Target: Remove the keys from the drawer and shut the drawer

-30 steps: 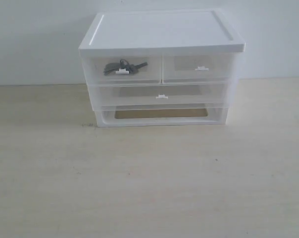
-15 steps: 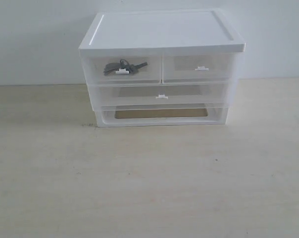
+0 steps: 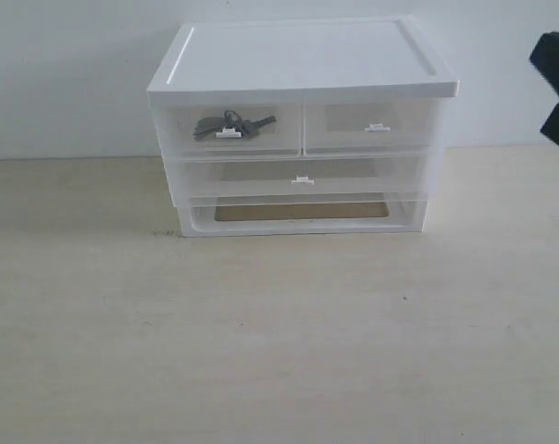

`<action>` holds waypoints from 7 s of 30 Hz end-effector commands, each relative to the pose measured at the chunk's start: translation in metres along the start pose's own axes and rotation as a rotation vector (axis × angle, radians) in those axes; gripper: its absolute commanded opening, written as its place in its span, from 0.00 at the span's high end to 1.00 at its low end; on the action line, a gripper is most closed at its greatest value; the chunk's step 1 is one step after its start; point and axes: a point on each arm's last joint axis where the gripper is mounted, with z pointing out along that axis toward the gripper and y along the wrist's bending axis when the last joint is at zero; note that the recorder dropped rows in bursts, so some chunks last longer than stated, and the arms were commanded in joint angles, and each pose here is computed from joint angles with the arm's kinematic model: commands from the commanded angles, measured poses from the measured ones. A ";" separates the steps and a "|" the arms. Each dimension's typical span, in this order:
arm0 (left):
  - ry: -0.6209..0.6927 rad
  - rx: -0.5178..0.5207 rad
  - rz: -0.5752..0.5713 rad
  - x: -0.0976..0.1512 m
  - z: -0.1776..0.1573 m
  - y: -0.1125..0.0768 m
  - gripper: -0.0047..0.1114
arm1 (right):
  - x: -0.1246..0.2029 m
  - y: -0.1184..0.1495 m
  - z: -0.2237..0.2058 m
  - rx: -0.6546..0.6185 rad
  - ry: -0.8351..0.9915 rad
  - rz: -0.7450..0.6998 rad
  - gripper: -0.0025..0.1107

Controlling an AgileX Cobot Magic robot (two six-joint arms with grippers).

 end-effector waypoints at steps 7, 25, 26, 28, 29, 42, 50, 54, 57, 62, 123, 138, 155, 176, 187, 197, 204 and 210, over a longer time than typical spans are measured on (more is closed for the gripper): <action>0.322 0.272 -0.065 0.115 0.072 0.027 0.92 | 0.041 -0.019 0.038 -0.121 0.117 0.036 0.98; 0.408 0.440 0.295 0.203 0.155 0.000 0.90 | 0.109 -0.040 0.135 -0.043 0.333 -0.047 0.98; 0.435 0.442 0.325 0.204 0.161 -0.002 0.86 | 0.112 -0.045 0.139 -0.021 0.337 -0.059 0.98; 0.444 0.453 0.393 0.204 0.168 -0.005 0.78 | 0.117 -0.050 0.147 -0.002 0.351 -0.060 0.98; 0.442 0.456 0.413 0.203 0.169 -0.005 0.75 | 0.119 -0.051 0.148 -0.002 0.354 -0.058 0.98; 0.246 0.500 1.011 0.234 0.167 0.000 0.57 | 0.124 -0.052 0.151 -0.004 0.364 -0.045 0.98; 0.220 0.464 1.064 0.250 0.179 0.004 0.62 | 0.125 -0.053 0.151 -0.001 0.370 -0.046 0.98; 0.213 0.470 1.070 0.250 0.179 0.003 0.81 | 0.125 -0.053 0.151 -0.001 0.370 -0.046 0.98; 0.205 0.473 1.095 0.250 0.179 0.003 0.92 | 0.125 -0.053 0.151 -0.001 0.370 -0.046 0.98; 0.204 0.474 1.101 0.250 0.179 0.003 0.92 | 0.125 -0.053 0.151 -0.001 0.373 -0.050 0.98; 0.241 0.535 1.397 0.225 0.161 -0.030 0.66 | 0.127 -0.054 0.150 0.011 0.400 -0.059 0.98; 0.244 0.499 1.387 0.227 0.164 -0.027 0.68 | 0.127 -0.054 0.150 0.011 0.400 -0.059 0.98; 0.274 0.484 1.371 0.238 0.166 -0.024 0.92 | 0.127 -0.054 0.150 0.011 0.400 -0.059 0.98; 0.325 0.521 1.359 0.215 0.133 -0.066 0.92 | 0.127 -0.054 0.150 0.010 0.400 -0.061 0.98; 0.230 0.466 1.289 0.185 0.118 -0.068 0.92 | 0.127 -0.054 0.150 0.010 0.400 -0.061 0.98; 0.552 0.416 0.612 0.082 0.132 -0.069 0.92 | 0.128 -0.054 0.150 0.012 0.404 -0.061 0.98; 0.645 0.275 0.471 0.057 0.168 -0.062 0.92 | 0.129 -0.055 0.149 0.023 0.415 -0.034 0.98; 0.639 0.293 0.111 0.071 0.193 -0.075 0.92 | 0.128 -0.054 0.150 0.021 0.411 -0.033 0.98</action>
